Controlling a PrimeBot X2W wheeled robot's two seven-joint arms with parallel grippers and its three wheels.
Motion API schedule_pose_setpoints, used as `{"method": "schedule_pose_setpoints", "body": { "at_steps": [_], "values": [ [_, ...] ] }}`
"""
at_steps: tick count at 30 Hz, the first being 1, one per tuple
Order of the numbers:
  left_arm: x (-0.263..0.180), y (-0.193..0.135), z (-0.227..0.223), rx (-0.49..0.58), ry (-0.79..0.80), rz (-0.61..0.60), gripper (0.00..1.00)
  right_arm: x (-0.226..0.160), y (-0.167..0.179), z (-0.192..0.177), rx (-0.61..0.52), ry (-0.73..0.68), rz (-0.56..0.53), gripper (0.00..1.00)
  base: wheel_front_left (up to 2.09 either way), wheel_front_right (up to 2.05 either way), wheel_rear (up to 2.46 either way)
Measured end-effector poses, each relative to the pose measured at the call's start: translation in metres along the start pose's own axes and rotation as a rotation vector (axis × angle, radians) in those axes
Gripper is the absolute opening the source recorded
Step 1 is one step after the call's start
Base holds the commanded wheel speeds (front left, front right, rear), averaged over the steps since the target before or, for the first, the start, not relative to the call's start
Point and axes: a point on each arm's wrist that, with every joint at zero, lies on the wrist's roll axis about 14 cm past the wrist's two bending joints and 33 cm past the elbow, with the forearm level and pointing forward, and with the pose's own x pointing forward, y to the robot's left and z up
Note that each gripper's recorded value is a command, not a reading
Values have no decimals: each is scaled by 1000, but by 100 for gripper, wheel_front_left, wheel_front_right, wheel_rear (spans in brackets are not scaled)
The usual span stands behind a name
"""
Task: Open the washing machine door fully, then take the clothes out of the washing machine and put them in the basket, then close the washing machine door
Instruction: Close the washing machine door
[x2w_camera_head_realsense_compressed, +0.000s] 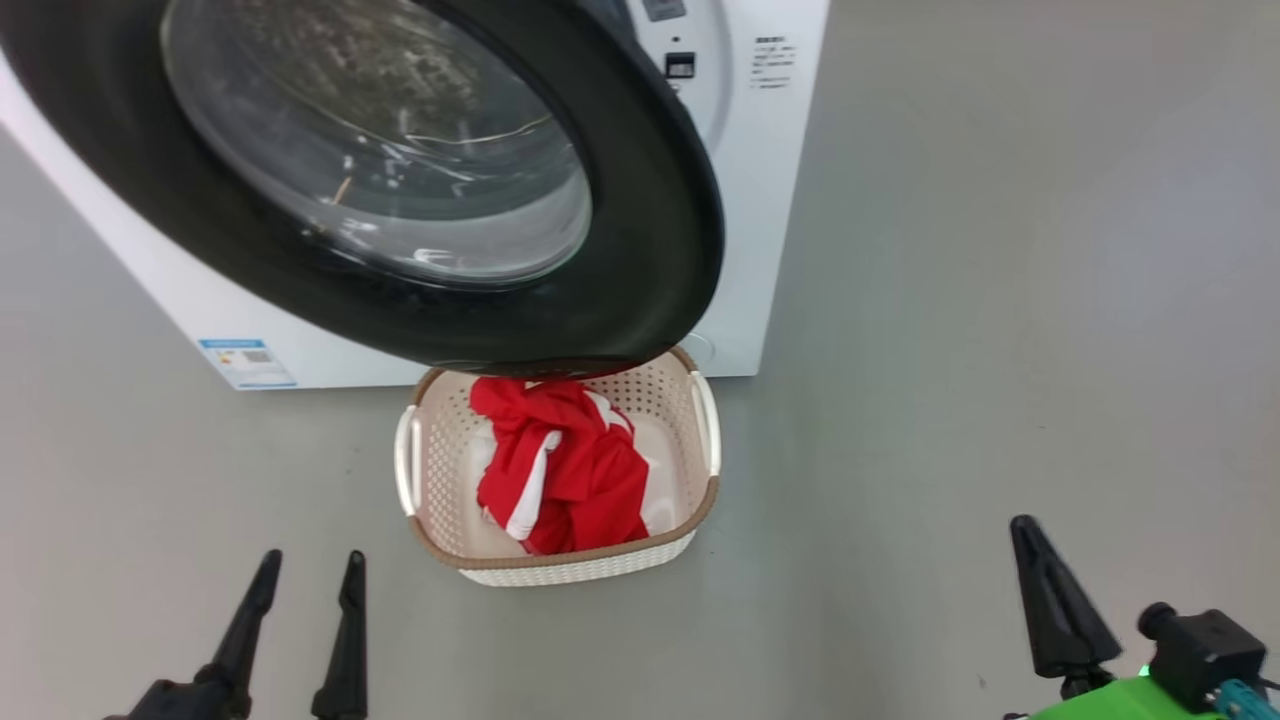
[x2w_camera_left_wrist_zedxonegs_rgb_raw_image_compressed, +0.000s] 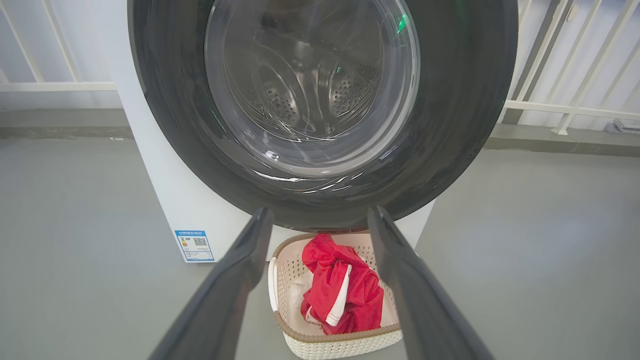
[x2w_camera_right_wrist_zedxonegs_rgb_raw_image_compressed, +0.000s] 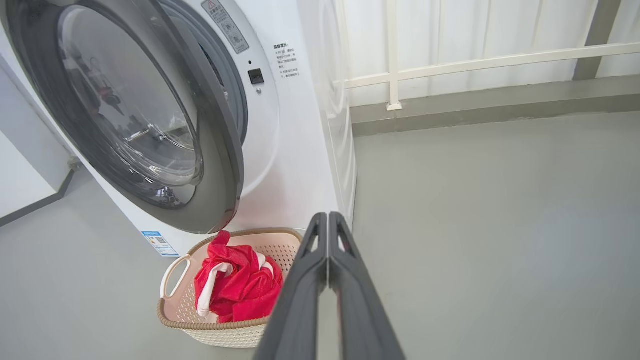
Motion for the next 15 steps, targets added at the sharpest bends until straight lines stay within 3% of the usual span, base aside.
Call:
{"method": "schedule_pose_setpoints", "body": {
  "at_steps": [15],
  "values": [
    [-24, 18, 2, -39, -5, 87, 100, 45, 99, -3, -10, 9, 332, 0, 0, 0, 0]
  ]
}}
